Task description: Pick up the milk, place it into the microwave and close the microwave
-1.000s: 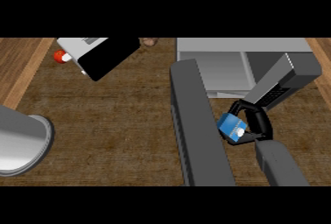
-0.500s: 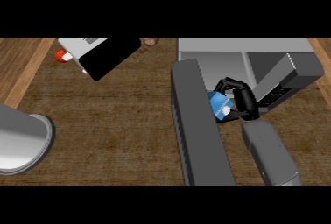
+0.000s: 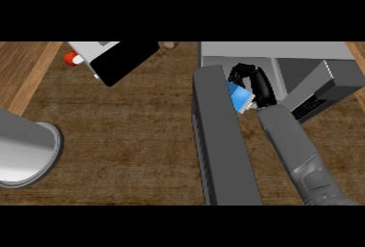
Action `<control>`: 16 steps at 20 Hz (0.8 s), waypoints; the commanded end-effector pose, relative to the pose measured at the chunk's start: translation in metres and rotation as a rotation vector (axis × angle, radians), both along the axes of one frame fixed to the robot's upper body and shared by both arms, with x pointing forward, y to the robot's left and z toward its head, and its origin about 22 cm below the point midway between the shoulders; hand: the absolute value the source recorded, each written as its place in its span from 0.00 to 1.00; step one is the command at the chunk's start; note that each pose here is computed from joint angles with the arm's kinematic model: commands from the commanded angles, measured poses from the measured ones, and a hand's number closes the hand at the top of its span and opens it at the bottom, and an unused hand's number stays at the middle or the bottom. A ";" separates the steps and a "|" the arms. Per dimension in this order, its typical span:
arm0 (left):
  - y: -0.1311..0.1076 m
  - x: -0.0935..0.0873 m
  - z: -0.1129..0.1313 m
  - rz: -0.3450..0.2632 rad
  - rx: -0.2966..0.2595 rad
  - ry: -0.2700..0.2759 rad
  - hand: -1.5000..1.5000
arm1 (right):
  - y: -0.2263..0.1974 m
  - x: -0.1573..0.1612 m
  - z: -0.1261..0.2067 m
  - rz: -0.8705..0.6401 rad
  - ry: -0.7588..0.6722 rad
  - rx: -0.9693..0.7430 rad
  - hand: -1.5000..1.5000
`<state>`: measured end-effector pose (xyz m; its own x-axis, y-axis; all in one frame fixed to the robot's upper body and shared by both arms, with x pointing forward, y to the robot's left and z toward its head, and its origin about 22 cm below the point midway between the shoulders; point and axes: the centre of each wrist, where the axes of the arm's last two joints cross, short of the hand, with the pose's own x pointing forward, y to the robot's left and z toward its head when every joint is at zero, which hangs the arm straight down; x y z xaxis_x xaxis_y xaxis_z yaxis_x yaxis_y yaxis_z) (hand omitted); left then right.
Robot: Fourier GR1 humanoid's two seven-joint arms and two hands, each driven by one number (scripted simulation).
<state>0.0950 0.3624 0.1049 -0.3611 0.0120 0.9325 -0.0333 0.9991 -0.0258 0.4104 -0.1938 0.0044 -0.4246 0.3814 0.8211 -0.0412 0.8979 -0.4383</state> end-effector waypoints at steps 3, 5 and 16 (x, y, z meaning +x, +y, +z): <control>0.001 0.009 -0.003 -0.023 0.009 -0.010 0.00 | 0.007 0.018 0.013 -0.114 -0.017 -0.079 1.00; -0.007 0.011 -0.001 -0.043 0.007 0.000 0.00 | 0.011 0.025 0.025 -0.146 -0.021 -0.081 1.00; -0.005 0.019 -0.006 -0.077 0.002 -0.021 0.00 | -0.006 0.031 0.034 -0.359 -0.190 -0.219 1.00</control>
<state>0.1122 0.3610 0.1015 -0.3751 0.0266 0.9266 0.0227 0.9996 -0.0195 0.4406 -0.2004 0.0371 -0.3718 0.6209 0.6901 0.2628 0.7834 -0.5632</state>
